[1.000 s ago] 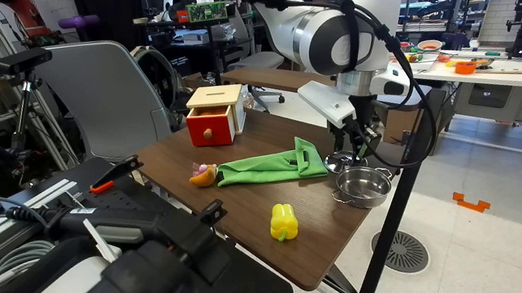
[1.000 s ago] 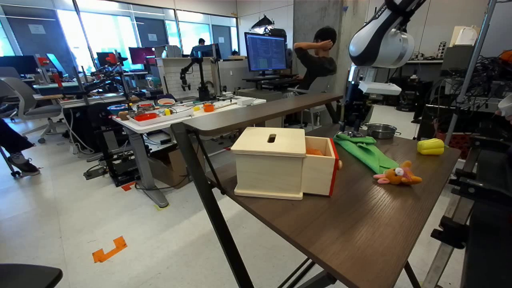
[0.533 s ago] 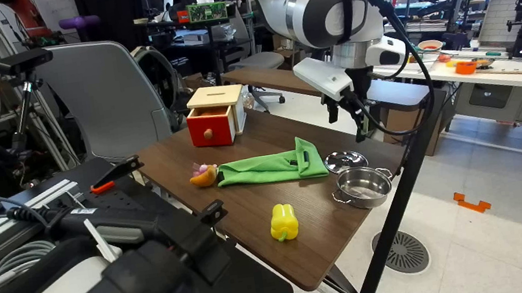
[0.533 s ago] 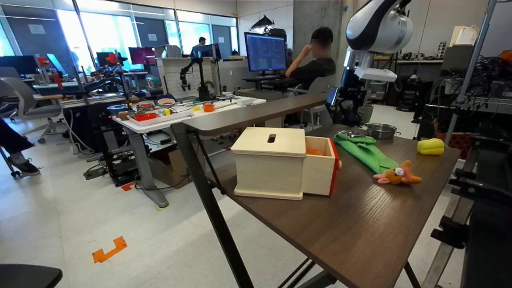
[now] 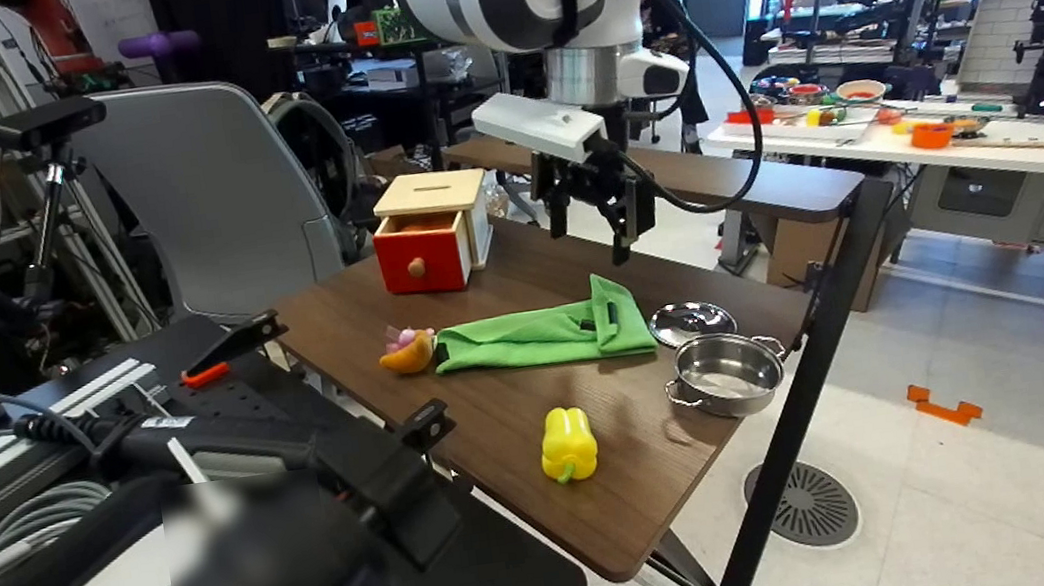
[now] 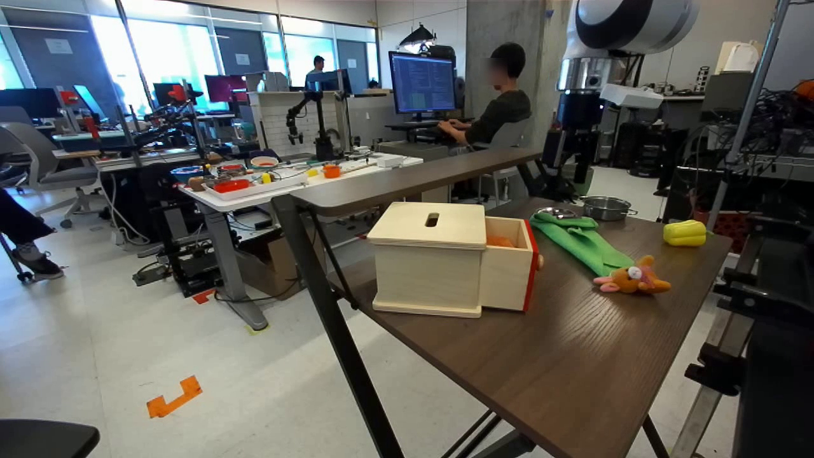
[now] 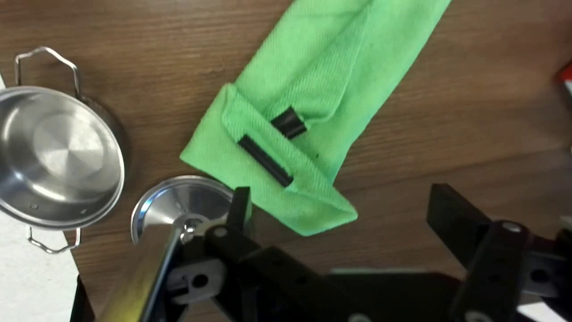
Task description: Remove the lid from th pot then put the yellow pepper inside
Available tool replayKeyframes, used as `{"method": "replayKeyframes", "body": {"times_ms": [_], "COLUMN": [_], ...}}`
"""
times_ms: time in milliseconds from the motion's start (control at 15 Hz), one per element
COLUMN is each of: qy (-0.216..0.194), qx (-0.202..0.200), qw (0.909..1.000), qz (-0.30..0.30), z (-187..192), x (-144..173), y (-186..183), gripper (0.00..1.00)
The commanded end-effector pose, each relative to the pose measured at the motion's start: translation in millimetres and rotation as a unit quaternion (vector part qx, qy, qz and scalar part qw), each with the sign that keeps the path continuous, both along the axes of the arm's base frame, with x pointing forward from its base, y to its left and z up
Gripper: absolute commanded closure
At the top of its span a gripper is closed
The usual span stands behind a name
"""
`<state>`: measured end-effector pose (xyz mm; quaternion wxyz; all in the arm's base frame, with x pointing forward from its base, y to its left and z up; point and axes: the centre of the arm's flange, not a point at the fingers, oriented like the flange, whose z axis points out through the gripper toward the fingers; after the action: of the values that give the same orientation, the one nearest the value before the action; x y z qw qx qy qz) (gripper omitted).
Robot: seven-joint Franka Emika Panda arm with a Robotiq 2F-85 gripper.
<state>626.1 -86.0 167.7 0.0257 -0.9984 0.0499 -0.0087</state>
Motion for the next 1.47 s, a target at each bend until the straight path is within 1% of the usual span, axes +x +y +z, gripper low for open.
{"method": "replayKeyframes", "body": {"times_ms": [0, 133, 333, 533, 667, 800, 933, 1133, 1400], "qy": [0.015, 0.024, 0.037, 0.044, 0.049, 0.050, 0.050, 0.048, 0.054], "qx": [-0.016, -0.030, -0.046, -0.067, -0.078, -0.088, -0.092, -0.093, -0.082], "qw": [0.9970, 0.9932, 0.9846, 0.9762, 0.9717, 0.9698, 0.9702, 0.9737, 0.9775], "qz": [0.074, 0.110, 0.165, 0.201, 0.217, 0.222, 0.219, 0.202, 0.187], "z": [29, 31, 27, 18, 9, 3, -2, -3, -14], "x": [-82, -114, -165, -204, -223, -233, -235, -230, -224], "y": [12, 14, 11, -2, -17, -32, -48, -72, -101], "gripper": [0.00, 0.00, 0.00, 0.00, 0.00, 0.00, 0.00, 0.00, 0.00]}}
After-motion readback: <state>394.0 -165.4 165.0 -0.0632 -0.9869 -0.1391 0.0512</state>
